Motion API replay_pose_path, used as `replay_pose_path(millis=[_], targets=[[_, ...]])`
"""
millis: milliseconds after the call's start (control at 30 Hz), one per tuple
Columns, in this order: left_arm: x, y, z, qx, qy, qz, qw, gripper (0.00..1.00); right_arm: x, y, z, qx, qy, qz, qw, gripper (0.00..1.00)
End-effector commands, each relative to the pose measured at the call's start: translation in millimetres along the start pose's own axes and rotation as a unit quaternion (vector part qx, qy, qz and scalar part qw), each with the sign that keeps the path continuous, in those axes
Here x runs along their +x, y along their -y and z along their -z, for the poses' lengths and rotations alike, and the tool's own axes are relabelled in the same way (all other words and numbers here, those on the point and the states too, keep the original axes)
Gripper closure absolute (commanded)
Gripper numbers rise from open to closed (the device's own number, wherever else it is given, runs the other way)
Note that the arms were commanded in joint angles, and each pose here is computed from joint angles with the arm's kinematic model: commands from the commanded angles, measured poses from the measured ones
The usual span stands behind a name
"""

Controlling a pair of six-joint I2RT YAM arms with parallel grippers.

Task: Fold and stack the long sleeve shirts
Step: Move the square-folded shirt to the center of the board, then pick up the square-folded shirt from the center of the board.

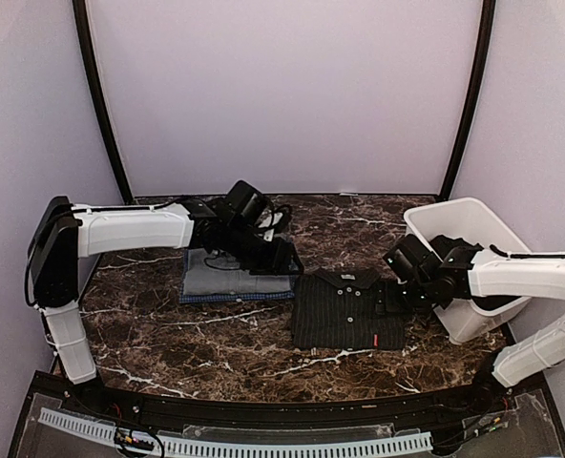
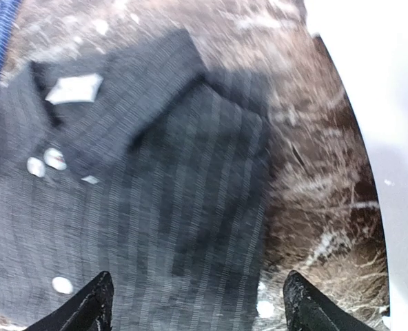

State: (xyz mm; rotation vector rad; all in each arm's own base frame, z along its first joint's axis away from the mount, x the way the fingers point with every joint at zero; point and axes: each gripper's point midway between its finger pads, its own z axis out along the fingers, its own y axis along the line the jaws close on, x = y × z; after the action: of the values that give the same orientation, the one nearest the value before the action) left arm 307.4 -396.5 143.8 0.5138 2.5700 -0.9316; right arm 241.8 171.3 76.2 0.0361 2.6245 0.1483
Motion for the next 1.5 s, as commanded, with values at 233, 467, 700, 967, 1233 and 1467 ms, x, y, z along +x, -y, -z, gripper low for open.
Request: replay_pose_path(millis=[233,467,700,967,1233,1467], targets=[[96.0,-3.7,-65.0,-0.034,-0.102,0.031,0.994,0.43,26.4,32.9,-36.1,0.038,-0.032,-0.036,0.998,0.30],[105.1,-31.8,-80.0,-0.089,-0.095,0.049,0.990,0.43,23.5,39.6,-46.7,0.049,-0.025,-0.044,0.998,0.32],[105.0,-35.8,-95.9,-0.098,-0.096,0.057,0.989,0.47,27.9,30.7,-60.0,0.029,-0.038,-0.043,0.998,0.39],[105.3,-21.0,-106.6,-0.074,-0.102,0.058,0.990,0.66,24.8,19.4,-60.6,0.005,-0.039,-0.043,0.998,0.66],[85.1,8.8,-106.1,-0.041,-0.083,0.038,0.995,1.00,9.7,11.0,-48.4,0.008,-0.028,-0.037,0.999,1.00],[64.9,44.6,-92.7,-0.014,-0.064,0.005,0.998,1.00,-18.3,9.7,-14.1,0.007,0.012,-0.036,0.999,1.00]])
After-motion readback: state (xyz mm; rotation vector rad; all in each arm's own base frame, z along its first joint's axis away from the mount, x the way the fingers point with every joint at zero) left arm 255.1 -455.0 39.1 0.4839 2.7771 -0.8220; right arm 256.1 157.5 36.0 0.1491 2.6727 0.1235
